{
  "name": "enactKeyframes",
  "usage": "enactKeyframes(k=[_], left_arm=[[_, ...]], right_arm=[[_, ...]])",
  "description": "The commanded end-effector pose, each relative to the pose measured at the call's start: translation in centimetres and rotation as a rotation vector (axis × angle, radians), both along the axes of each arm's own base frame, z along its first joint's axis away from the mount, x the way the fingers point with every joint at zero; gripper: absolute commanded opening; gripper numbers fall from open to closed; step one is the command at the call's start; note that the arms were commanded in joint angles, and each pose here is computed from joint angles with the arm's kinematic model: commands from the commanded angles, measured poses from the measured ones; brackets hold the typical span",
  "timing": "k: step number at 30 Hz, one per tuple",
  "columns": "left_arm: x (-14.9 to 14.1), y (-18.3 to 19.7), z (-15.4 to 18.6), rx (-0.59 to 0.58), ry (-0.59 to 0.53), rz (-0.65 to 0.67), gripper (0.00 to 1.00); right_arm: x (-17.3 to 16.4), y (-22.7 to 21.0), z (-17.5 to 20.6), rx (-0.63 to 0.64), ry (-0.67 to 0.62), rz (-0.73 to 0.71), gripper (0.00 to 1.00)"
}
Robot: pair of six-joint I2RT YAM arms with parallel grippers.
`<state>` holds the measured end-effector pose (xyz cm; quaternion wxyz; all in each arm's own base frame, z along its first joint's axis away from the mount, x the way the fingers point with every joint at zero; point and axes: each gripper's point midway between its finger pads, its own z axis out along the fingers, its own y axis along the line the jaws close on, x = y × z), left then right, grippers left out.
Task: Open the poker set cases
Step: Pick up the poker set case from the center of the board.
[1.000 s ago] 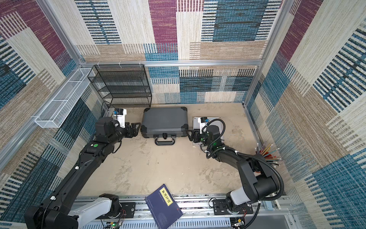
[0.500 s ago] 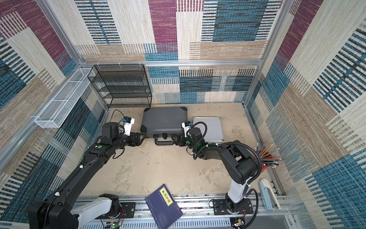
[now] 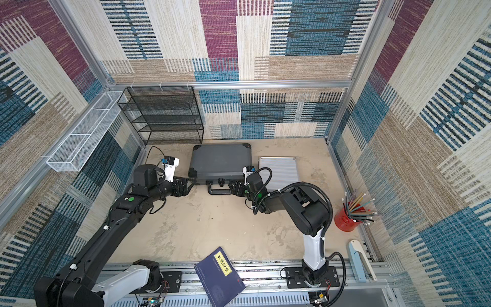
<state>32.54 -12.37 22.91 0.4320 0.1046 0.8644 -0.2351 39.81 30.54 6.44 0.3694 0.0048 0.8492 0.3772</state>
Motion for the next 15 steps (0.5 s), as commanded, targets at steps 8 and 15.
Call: enactKeyframes(k=[8,15], left_arm=[[0.4,-0.1,0.1,0.024,-0.025,-0.023,0.76],[0.4,-0.1,-0.2,0.027,-0.015,-0.022,0.75]], right_arm=[[0.3,1.4,-0.2,0.041,-0.029,0.028,0.69],[0.2,2.5,-0.2,0.073,-0.034,0.048,0.65]])
